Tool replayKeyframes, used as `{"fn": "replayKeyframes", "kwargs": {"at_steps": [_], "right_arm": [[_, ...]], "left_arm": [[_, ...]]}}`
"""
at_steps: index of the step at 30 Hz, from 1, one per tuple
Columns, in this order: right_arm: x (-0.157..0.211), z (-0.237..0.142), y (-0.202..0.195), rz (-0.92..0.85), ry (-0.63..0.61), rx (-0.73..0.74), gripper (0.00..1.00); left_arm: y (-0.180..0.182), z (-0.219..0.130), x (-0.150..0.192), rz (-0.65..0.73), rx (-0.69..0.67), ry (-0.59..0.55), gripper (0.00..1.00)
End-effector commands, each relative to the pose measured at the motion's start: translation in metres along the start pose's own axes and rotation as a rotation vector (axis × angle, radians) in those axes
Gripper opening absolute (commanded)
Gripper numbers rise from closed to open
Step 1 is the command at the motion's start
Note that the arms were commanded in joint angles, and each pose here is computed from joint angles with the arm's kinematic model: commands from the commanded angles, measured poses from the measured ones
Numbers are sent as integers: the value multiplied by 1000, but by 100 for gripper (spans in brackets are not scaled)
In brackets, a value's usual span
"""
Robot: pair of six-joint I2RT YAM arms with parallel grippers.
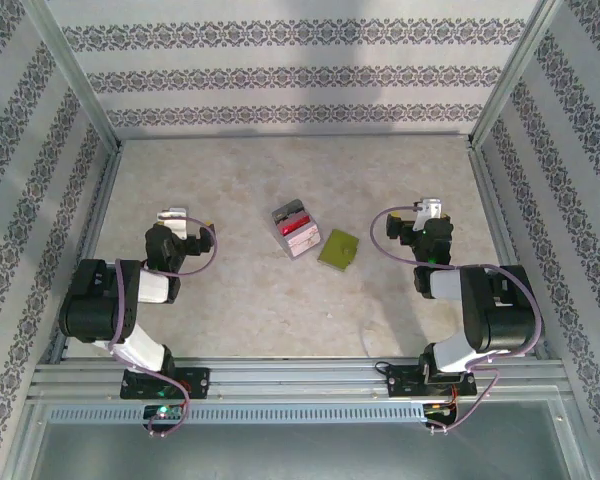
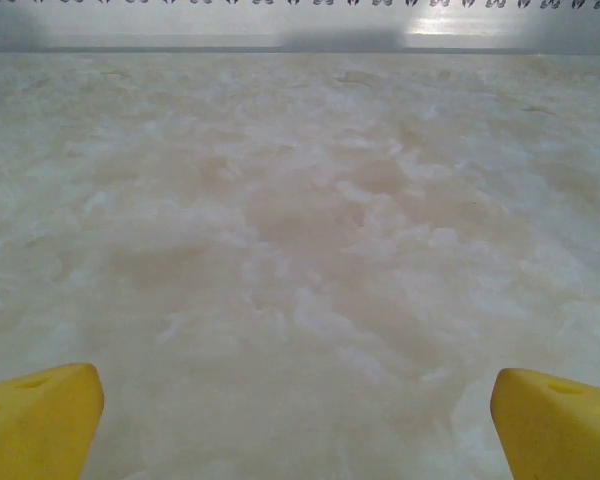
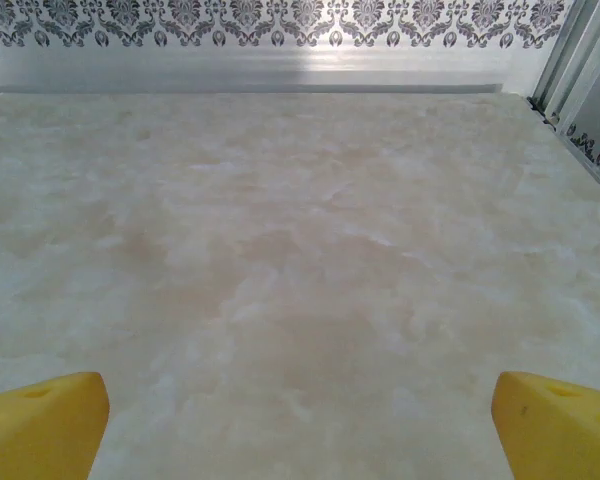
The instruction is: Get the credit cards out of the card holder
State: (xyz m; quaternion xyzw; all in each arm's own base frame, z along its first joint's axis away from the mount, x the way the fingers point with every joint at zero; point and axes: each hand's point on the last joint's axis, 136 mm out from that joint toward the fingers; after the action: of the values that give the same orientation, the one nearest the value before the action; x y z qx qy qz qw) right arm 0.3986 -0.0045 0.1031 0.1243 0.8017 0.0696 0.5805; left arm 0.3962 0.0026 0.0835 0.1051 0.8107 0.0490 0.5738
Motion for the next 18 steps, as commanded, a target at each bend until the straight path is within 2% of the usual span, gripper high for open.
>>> {"fn": "replayKeyframes", "kwargs": {"at_steps": [1,18], "right_arm": [[-3,-2,4,4,-24,-9,98],[-2,-1,4,10,-20,-10,98]], "left_arm": [[1,2,-6,16,4,-9,100],[1,2,-6,15,4,-9,100]]}}
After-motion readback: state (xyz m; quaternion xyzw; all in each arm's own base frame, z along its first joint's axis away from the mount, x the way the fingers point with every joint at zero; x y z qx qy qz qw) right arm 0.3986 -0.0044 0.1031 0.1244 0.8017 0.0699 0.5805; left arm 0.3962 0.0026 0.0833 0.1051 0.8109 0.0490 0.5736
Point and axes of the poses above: each hand's point on the last joint's axis, 136 mm out from that joint toward the fingers, its own z axis out along the fingers, its own y axis along the line the jaws close on, x = y × z, and after that the axes turned 15 degrees about z, right-handed
